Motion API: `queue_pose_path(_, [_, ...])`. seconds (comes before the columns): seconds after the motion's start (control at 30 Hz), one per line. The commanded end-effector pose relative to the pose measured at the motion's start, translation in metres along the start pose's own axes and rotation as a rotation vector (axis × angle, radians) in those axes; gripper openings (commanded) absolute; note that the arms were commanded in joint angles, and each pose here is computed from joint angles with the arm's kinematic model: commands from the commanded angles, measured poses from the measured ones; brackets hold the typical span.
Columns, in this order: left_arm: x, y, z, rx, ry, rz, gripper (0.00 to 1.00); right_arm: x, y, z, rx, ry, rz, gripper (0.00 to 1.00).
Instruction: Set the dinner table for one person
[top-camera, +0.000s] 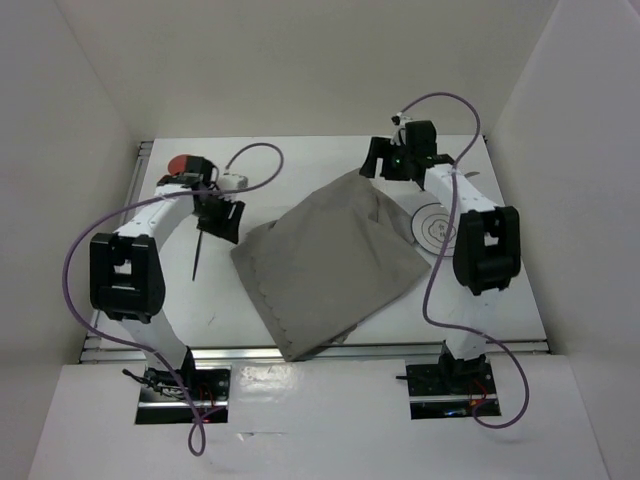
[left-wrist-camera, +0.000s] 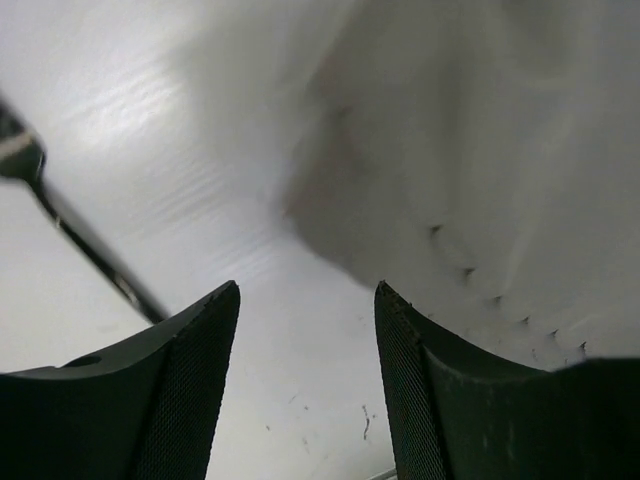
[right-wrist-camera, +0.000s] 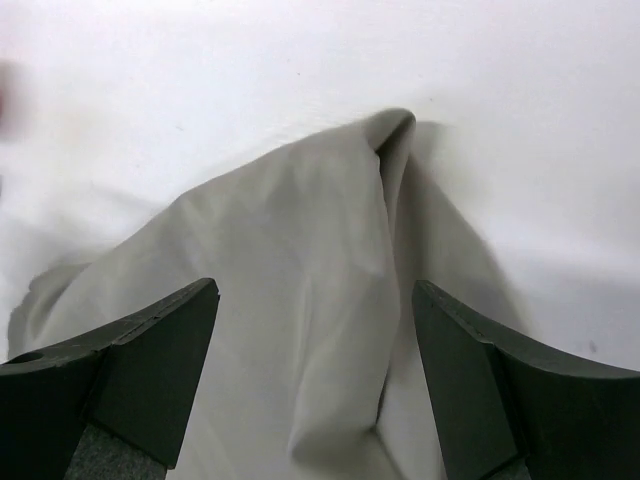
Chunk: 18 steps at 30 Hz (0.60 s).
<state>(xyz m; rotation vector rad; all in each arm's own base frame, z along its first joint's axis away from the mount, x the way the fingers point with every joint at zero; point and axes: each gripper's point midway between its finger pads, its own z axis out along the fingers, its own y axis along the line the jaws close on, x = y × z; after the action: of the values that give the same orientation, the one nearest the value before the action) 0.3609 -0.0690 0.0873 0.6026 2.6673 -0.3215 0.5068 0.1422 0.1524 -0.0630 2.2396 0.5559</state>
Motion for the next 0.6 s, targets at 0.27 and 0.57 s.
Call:
queue_pose_path(0.27, [0.06,-0.052,0.022,0.378,0.124,-0.386,0.65,-0.005,-0.004,0.082,-0.175,0.039,-0.095,0.86])
queue_pose_path(0.57, [0.07,-0.035,0.053,0.433,0.146,-0.548,0.66,0.014,-0.001,0.083,-0.217,0.069,-0.086,0.86])
